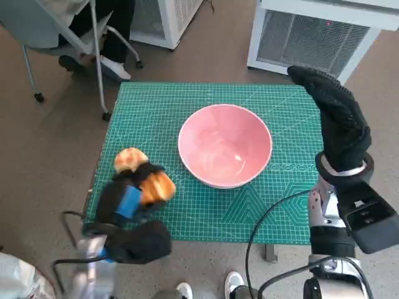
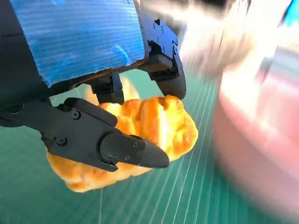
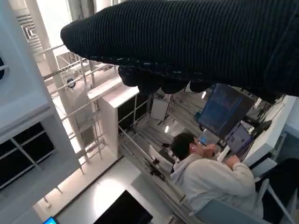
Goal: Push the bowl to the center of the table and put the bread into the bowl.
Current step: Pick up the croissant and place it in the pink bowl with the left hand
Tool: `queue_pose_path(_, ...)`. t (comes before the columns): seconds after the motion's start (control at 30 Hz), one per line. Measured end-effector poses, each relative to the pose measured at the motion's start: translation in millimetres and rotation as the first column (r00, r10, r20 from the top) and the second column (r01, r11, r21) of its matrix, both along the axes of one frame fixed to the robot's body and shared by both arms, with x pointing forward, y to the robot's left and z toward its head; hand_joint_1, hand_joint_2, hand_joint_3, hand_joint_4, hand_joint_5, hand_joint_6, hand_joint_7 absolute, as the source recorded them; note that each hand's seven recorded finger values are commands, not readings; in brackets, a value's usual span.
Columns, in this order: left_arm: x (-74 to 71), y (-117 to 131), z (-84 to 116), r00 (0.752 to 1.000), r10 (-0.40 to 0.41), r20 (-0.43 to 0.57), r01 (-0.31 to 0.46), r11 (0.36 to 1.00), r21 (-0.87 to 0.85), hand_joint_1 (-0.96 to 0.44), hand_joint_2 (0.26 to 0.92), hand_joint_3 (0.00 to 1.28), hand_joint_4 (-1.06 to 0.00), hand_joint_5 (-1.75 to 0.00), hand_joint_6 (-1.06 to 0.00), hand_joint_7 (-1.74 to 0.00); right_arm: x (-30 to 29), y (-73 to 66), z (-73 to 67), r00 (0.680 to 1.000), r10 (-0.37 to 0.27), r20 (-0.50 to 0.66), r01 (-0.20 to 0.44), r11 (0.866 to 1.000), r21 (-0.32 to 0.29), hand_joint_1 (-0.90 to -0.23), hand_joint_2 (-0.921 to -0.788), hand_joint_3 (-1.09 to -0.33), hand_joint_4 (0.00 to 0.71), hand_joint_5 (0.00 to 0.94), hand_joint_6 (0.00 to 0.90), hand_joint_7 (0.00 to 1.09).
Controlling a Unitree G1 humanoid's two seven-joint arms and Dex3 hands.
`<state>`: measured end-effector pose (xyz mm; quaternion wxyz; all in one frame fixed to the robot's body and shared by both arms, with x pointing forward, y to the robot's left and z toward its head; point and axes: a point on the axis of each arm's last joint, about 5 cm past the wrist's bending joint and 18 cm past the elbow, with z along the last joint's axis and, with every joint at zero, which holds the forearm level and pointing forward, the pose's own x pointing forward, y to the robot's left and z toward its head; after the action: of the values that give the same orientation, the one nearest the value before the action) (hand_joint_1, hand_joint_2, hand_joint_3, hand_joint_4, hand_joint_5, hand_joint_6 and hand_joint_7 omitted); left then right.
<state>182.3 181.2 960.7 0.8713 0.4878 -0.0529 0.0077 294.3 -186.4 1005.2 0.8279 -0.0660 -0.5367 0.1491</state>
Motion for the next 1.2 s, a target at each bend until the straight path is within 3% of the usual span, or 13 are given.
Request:
queue_pose_path(0.2, -3.0, -1, 30, 0.980, 0.006, 0.198, 0.003, 0.999, -0.046, 0.00, 0.920, 0.06, -0.76, -1.13, -0.58, -1.17, 0.6, 0.2, -1.5, 1.000, 0.001, -0.010, -0.001, 1.000, 0.003, -0.560, -0.921, -0.722, 0.292, 0.000, 0.088, 0.54)
queue_pose_path(0.37, 2.1, -8, 51, 0.933, -0.022, 0.359, 0.049, 0.997, -0.065, 0.00, 0.920, 0.08, -0.72, -1.14, -0.56, -1.23, 1.0, 0.1, -2.3, 1.000, 0.004, -0.014, -0.004, 1.000, 0.016, -0.560, -0.921, -0.722, 0.292, 0.000, 0.081, 0.54)
queue_pose_path(0.47, 7.8, -14, 62, 0.891, -0.055, 0.450, 0.092, 0.994, -0.062, 0.00, 0.920, 0.09, -0.70, -1.15, -0.55, -1.25, 1.6, 0.1, -3.4, 1.000, 0.005, -0.022, -0.005, 1.000, 0.019, -0.560, -0.921, -0.721, 0.292, 0.000, 0.080, 0.55)
queue_pose_path(0.6, 24.2, -25, 76, 0.812, -0.128, 0.569, 0.171, 0.985, -0.023, 0.00, 0.920, 0.10, -0.69, -1.17, -0.54, -1.25, 2.4, 1.1, -4.4, 1.000, 0.012, -0.029, -0.012, 1.000, 0.016, -0.560, -0.921, -0.718, 0.291, 0.000, 0.079, 0.55)
queue_pose_path(0.73, 46.1, -36, 90, 0.734, -0.243, 0.634, 0.278, 0.960, 0.046, 0.00, 0.920, 0.08, -0.72, -1.17, -0.58, -1.17, 3.0, 2.7, -3.9, 0.999, 0.020, -0.027, -0.020, 1.000, 0.014, -0.558, -0.921, -0.716, 0.289, 0.000, 0.079, 0.55)
queue_pose_path(0.8, 55.6, -42, 96, 0.710, -0.292, 0.641, 0.314, 0.946, 0.082, 0.00, 0.918, 0.04, -0.76, -1.12, -0.62, -1.13, 3.2, 3.0, -3.5, 0.999, 0.022, -0.026, -0.022, 1.000, 0.013, -0.558, -0.921, -0.716, 0.289, 0.000, 0.080, 0.55)
queue_pose_path(0.93, 73.0, -54, 107, 0.704, -0.376, 0.602, 0.377, 0.917, 0.132, 0.00, 0.915, 0.02, -0.81, -1.01, -0.64, -1.16, 3.4, 3.2, -3.2, 0.999, 0.025, -0.026, -0.025, 1.000, 0.012, -0.555, -0.921, -0.715, 0.289, 0.000, 0.082, 0.55)
queue_pose_path(1.07, 89.6, -67, 109, 0.725, -0.447, 0.524, 0.432, 0.888, 0.158, 0.00, 0.919, 0.03, -0.79, -1.00, -0.62, -1.22, 3.6, 3.0, -3.1, 0.999, 0.026, -0.029, -0.026, 1.000, 0.011, -0.552, -0.921, -0.715, 0.289, 0.000, 0.083, 0.54)
queue_pose_path(1.2, 107.1, -79, 99, 0.758, -0.495, 0.426, 0.463, 0.867, 0.183, 0.00, 0.920, 0.07, -0.74, -1.07, -0.58, -1.25, 3.2, 3.3, -1.9, 0.999, 0.028, -0.023, -0.027, 1.000, 0.010, -0.552, -0.921, -0.714, 0.289, 0.000, 0.083, 0.54)
